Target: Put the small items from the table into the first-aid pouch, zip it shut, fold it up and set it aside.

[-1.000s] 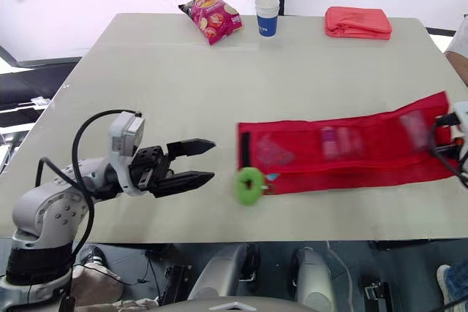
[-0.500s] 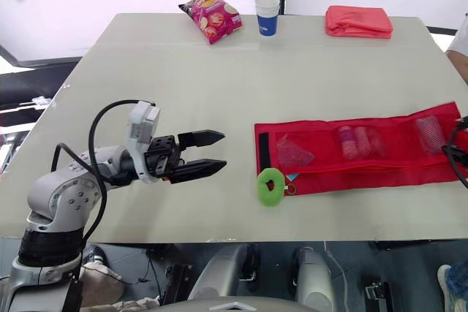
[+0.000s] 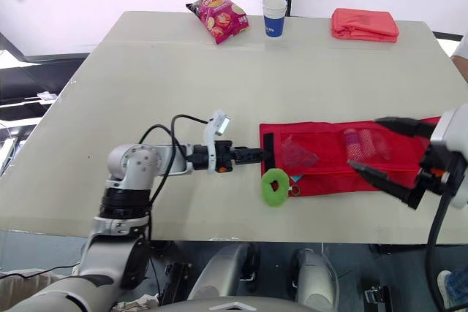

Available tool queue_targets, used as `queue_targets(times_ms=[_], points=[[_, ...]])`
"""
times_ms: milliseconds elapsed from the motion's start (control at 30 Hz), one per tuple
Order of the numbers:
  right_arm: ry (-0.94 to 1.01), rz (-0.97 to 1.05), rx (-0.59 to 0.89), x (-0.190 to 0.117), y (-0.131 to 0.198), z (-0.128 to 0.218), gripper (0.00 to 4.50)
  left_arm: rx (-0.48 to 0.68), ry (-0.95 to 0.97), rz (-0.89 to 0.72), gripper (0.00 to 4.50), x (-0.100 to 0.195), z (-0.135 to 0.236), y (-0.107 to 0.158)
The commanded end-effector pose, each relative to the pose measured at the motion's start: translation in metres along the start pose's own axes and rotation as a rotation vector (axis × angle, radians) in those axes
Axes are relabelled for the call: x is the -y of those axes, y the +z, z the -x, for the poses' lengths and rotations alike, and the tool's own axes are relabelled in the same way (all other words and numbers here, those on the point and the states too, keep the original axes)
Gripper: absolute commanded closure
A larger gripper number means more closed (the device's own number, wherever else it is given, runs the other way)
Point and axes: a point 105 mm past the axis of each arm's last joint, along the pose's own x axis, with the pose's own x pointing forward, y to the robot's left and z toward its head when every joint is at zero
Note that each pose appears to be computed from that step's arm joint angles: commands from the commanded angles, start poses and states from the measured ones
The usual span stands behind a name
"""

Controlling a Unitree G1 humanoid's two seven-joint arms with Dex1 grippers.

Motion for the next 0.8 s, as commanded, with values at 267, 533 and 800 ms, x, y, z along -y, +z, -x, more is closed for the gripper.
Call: queue_targets(times_ms=[267,533,800], points=[[0.022,-0.024,-0.009,-0.018,-0.004,-0.016,0.0,0.049,-0.171,0.164,0.85,0.025,-0.012,0.005],[0.061,-0.162,-0.123,-0.041,-0.046,-0.081,0.0,0.073,-0.173,0.166,4.32,0.026,-0.013,0.01],[0.036,-0.167,-0.126,-0.042,-0.056,-0.12,0.0,0.089,-0.155,0.151,4.49,0.024,-0.01,0.012]])
